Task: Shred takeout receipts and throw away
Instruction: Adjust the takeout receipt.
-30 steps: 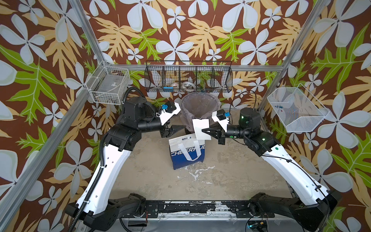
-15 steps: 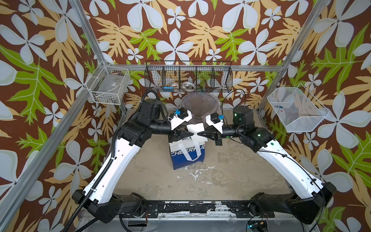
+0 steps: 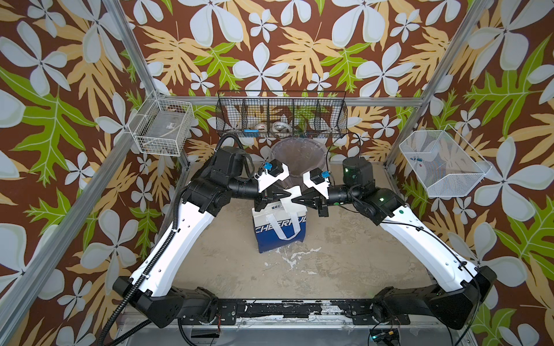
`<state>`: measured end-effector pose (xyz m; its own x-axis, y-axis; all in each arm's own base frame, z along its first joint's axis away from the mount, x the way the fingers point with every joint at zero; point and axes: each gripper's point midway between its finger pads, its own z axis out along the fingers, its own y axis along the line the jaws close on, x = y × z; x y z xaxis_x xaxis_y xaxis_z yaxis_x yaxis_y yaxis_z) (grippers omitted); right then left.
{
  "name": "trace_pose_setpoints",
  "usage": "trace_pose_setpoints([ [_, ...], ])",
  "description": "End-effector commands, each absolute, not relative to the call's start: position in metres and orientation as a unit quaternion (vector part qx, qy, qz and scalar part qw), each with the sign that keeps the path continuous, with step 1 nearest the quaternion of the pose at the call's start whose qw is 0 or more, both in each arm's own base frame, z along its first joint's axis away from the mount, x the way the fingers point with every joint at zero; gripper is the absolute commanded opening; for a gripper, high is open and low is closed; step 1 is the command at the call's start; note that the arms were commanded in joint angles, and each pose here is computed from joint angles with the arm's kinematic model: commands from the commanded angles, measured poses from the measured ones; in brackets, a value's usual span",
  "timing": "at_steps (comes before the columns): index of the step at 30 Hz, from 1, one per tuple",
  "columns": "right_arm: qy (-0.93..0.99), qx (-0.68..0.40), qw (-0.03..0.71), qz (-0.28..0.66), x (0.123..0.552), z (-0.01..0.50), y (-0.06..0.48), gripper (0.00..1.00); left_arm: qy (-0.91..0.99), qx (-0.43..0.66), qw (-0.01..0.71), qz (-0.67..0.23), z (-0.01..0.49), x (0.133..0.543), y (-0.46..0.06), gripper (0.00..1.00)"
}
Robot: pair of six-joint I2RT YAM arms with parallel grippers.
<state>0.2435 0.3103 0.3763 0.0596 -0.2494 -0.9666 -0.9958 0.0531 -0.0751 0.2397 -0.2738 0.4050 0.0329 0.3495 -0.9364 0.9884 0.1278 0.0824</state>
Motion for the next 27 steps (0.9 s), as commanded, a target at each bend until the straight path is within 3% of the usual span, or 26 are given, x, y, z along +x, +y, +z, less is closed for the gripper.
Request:
trace_pose_setpoints([
  [1, 0.558, -0.559, 0.474, 0.390, 0.248, 0.377, 0.310, 0.04, 0.583, 0.562, 0.463, -0.361, 0.412, 0.234, -0.275, 0.00],
  [5, 0.556, -0.558, 0.479, 0.386, 0.247, 0.376, 0.309, 0.30, 0.578, 0.543, 0.499, -0.350, 0.421, 0.236, -0.271, 0.00],
  [8, 0.553, -0.557, 0.482, 0.390, 0.244, 0.375, 0.307, 0.32, 0.567, 0.526, 0.529, -0.350, 0.432, 0.236, -0.269, 0.00],
  [15, 0.522, -0.537, 0.502, 0.434, 0.237, 0.393, 0.292, 0.20, 0.547, 0.510, 0.542, -0.384, 0.443, 0.223, -0.268, 0.00],
  [19, 0.504, -0.542, 0.502, 0.447, 0.227, 0.402, 0.290, 0.00, 0.536, 0.499, 0.546, -0.408, 0.443, 0.217, -0.269, 0.00],
  [23, 0.501, -0.547, 0.504, 0.443, 0.222, 0.404, 0.286, 0.00, 0.534, 0.497, 0.545, -0.412, 0.443, 0.214, -0.268, 0.00],
  [27, 0.523, -0.545, 0.509, 0.414, 0.230, 0.393, 0.282, 0.00, 0.550, 0.498, 0.554, -0.378, 0.438, 0.220, -0.263, 0.48],
])
